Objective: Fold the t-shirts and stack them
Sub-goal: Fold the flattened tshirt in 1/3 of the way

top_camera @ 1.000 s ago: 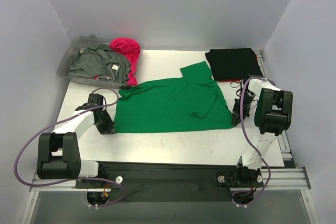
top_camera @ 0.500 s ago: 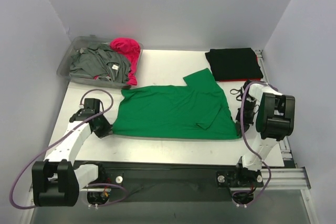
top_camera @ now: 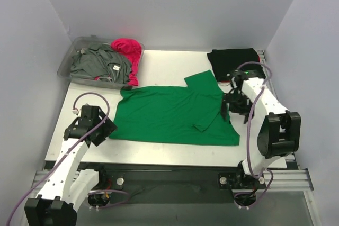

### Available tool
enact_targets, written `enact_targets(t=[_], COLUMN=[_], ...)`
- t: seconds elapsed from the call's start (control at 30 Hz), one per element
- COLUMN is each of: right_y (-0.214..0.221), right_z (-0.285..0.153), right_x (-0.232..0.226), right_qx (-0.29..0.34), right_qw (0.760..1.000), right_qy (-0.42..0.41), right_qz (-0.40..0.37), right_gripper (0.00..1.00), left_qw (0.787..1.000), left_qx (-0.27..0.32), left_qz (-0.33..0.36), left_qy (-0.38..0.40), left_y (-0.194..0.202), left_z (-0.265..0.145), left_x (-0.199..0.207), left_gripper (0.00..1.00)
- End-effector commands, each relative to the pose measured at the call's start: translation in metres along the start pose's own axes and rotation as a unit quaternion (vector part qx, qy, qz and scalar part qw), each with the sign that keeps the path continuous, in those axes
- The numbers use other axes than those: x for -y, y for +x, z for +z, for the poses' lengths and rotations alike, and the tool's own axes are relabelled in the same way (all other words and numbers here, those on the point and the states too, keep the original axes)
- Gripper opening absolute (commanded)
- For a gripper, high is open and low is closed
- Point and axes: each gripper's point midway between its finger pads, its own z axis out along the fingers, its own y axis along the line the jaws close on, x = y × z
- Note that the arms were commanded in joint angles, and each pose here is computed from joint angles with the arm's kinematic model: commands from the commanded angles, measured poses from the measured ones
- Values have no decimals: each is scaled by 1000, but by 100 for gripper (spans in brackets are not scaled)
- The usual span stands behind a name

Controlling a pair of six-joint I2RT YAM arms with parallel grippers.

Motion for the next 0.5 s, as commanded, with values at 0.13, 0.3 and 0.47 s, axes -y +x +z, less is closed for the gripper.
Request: enact_targets(t=[0.13,0.3,0.47], right_y=[39,43,39], right_z=[-5,11,19], right_x=[-120,-154,-162], right_qx=[-16,-22,-28], right_qw=[987,981,982], right_qy=[-102,-82,-77], right_qz=[-124,-173,-173], right_gripper=[77,70,65], left_qw=[995,986,979], left_qx=[-6,-25,-35], left_qz=[68,138,160], left_qy=[72,95,121], left_y=[15,37,50], left_z=[1,13,24], left_x=[68,115,140], left_gripper=[77,77,77])
